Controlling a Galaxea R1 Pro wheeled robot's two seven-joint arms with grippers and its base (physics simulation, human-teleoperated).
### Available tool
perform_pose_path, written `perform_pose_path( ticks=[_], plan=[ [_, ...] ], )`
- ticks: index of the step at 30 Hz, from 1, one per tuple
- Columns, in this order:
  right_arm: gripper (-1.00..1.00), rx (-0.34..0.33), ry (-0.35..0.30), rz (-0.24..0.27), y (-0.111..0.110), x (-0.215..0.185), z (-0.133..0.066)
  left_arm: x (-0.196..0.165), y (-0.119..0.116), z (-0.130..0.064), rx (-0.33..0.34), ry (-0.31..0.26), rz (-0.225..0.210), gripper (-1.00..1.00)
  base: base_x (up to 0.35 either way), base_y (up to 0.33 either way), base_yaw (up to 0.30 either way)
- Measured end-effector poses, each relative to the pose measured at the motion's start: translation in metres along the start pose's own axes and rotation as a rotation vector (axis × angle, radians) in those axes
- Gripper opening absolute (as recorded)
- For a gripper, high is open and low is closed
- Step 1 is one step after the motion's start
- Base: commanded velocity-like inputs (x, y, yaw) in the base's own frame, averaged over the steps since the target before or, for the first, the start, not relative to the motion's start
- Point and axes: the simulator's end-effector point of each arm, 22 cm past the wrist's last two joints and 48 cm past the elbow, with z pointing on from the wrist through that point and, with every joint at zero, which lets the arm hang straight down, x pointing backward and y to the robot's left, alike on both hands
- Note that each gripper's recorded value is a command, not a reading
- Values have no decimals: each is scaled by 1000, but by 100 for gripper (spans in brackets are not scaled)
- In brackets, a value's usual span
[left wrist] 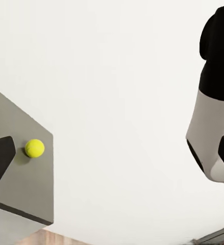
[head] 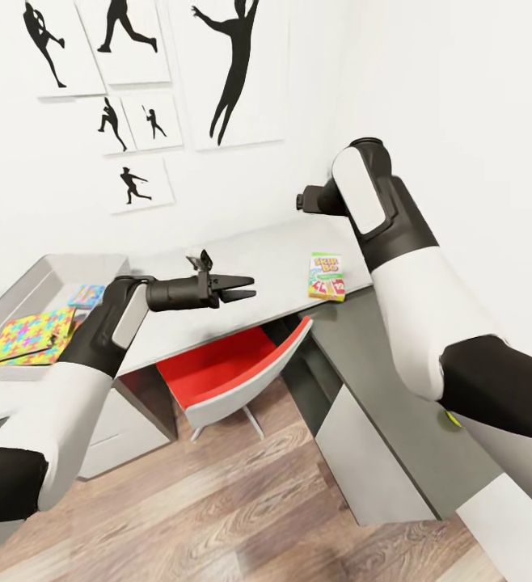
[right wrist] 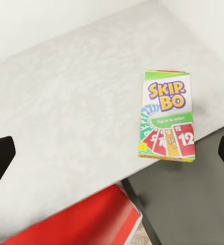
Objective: Put all the toys in the child's room - the three board games (two on the bed and one on the table), the two jigsaw puzzles on the table, and the tennis ball on the table - inside the toy box on the table in the child's room.
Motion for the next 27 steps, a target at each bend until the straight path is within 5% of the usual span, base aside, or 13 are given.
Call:
perform_pose_path(
  ticks=[13,27],
  plan=[
    [100,-42,-32,15,5,26,-13,23,-13,-14,-17,12,48,100,0,0,0],
    [100,-40,-11,17,3,45,-16,35,-12,-25,-45,12,38,100,0,0,0]
  ],
)
